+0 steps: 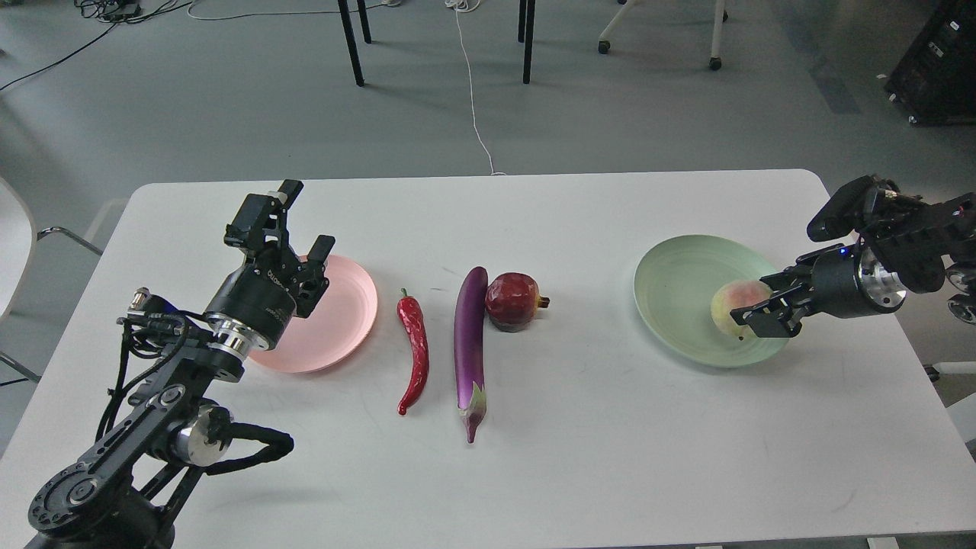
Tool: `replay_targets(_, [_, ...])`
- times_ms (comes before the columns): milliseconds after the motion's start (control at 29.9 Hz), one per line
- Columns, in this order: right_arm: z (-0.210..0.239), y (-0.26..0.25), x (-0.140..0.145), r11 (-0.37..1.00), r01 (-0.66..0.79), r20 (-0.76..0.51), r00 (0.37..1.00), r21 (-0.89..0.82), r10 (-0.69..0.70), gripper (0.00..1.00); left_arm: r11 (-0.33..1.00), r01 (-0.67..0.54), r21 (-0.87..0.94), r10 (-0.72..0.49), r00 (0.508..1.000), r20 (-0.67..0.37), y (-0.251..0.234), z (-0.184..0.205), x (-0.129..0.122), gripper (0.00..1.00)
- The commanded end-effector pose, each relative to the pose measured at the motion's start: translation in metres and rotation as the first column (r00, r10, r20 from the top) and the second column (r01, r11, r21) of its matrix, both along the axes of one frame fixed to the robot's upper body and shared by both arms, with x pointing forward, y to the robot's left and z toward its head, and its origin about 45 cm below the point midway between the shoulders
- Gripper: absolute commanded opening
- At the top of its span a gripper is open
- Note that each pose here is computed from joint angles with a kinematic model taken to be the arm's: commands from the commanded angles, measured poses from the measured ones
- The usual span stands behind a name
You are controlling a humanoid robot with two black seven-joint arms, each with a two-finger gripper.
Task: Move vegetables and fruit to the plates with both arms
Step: 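Lower the peach onto the green plate and open the right gripper, then reach the right gripper to the red apple and grasp it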
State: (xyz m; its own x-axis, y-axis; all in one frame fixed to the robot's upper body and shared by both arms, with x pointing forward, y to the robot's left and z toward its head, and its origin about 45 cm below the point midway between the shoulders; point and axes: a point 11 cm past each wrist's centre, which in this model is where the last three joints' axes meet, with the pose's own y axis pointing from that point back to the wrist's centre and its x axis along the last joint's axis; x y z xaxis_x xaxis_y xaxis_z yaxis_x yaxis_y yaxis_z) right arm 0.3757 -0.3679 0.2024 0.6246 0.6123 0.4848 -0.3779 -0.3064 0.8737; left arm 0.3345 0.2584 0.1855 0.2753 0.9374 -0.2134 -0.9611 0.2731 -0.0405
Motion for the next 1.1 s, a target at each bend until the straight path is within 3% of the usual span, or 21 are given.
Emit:
replay_targets(0, [-0.008, 0.004, -0.001, 1.0, -0.001, -0.007, 1.0, 0.009, 0.001, 0.78, 1.0, 0.0, -0.001, 0.0, 1.0, 0.0, 0.0, 0.0, 0.0, 1.0])
replay_targets(134, [-0.006, 0.009, 0.001, 0.999, 0.003, 0.0, 1.0, 0.032, -0.003, 0.91, 1.0, 0.0, -0.001, 0.0, 1.0, 0.0, 0.0, 0.0, 0.0, 1.0])
replay_targets(268, [-0.005, 0.013, 0.001, 0.999, 0.009, -0.003, 1.0, 0.049, -0.009, 0.97, 1.0, 0.001, 0.0, -0.001, 1.0, 0.001, 0.0, 0.0, 0.0, 1.0])
replay_targets(468, [0.027, 0.043, 0.018, 0.994, -0.045, 0.054, 0.998, 0.097, 0.04, 0.97, 1.0, 0.002, 0.003, -0.002, 1.0, 0.0, 0.001, 0.0, 0.0, 1.0])
replay_targets(636, [0.044, 0.11, 0.035, 0.978, -0.139, 0.079, 0.989, 0.155, 0.128, 0.97, 1.0, 0.002, 0.005, -0.002, 1.0, 0.0, 0.001, 0.001, 0.0, 1.0])
replay_targets(769, [0.04, 0.163, 0.043, 0.962, -0.213, 0.081, 0.976, 0.171, 0.202, 0.97, 1.0, 0.002, 0.007, -0.002, 1.0, 0.002, 0.002, 0.001, 0.0, 1.0])
replay_targets(1070, [0.009, 0.229, 0.046, 0.948, -0.256, 0.064, 0.967, 0.191, 0.248, 0.97, 1.0, 0.002, 0.005, -0.002, 1.0, 0.001, 0.001, 0.001, -0.001, 1.0])
